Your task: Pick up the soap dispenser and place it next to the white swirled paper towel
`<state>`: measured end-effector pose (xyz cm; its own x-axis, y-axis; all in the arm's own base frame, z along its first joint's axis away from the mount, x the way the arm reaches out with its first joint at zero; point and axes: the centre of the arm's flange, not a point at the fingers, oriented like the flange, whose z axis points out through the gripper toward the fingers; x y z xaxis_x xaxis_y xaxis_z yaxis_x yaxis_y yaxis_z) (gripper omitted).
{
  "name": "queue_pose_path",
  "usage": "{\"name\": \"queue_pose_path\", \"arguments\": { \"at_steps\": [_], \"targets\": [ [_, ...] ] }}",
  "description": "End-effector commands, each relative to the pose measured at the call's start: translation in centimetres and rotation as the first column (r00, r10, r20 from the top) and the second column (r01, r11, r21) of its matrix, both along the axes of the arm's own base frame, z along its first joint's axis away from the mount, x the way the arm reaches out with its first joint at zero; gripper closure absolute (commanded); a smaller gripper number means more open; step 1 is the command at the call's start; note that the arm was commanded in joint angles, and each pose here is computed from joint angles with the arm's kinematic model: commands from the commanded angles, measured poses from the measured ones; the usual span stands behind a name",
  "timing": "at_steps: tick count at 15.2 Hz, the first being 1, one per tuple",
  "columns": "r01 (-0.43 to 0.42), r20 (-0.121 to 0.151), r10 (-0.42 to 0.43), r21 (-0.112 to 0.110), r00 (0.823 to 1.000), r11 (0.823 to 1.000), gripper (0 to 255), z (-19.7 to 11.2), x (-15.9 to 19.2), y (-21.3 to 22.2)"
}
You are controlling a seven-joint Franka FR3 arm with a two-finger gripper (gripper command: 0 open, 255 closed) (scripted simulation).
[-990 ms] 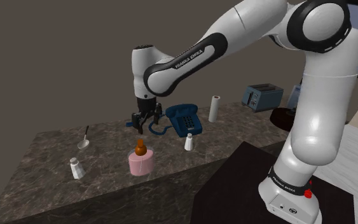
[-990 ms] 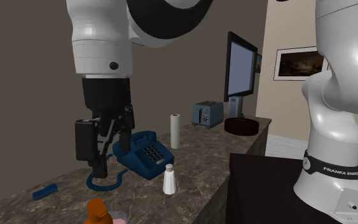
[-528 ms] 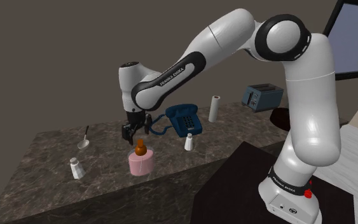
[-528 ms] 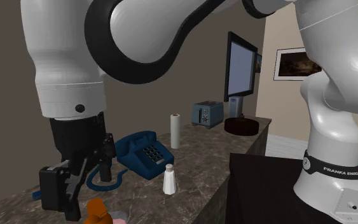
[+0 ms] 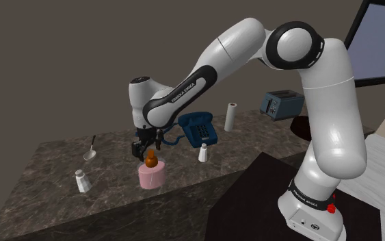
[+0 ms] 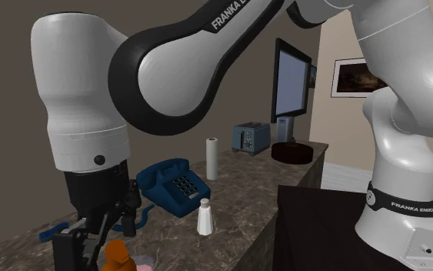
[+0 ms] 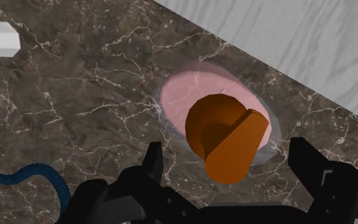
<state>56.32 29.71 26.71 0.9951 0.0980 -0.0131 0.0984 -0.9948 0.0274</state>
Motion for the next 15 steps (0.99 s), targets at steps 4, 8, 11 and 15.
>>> {"name": "queue_pose_path", "arguments": {
  "at_steps": [4,8,11,15],
  "targets": [
    [0.0,0.0,0.0,0.0,1.0,1.0,0,-0.07,-0.02,0.0],
    [0.0,0.0,0.0,0.0,1.0,1.0,255,-0.07,-0.02,0.0],
    [0.0,0.0,0.0,0.0,1.0,1.0,255,-0.07,-0.02,0.01],
    [0.0,0.0,0.0,0.0,1.0,1.0,255,-0.07,-0.02,0.0]
  ]
}}
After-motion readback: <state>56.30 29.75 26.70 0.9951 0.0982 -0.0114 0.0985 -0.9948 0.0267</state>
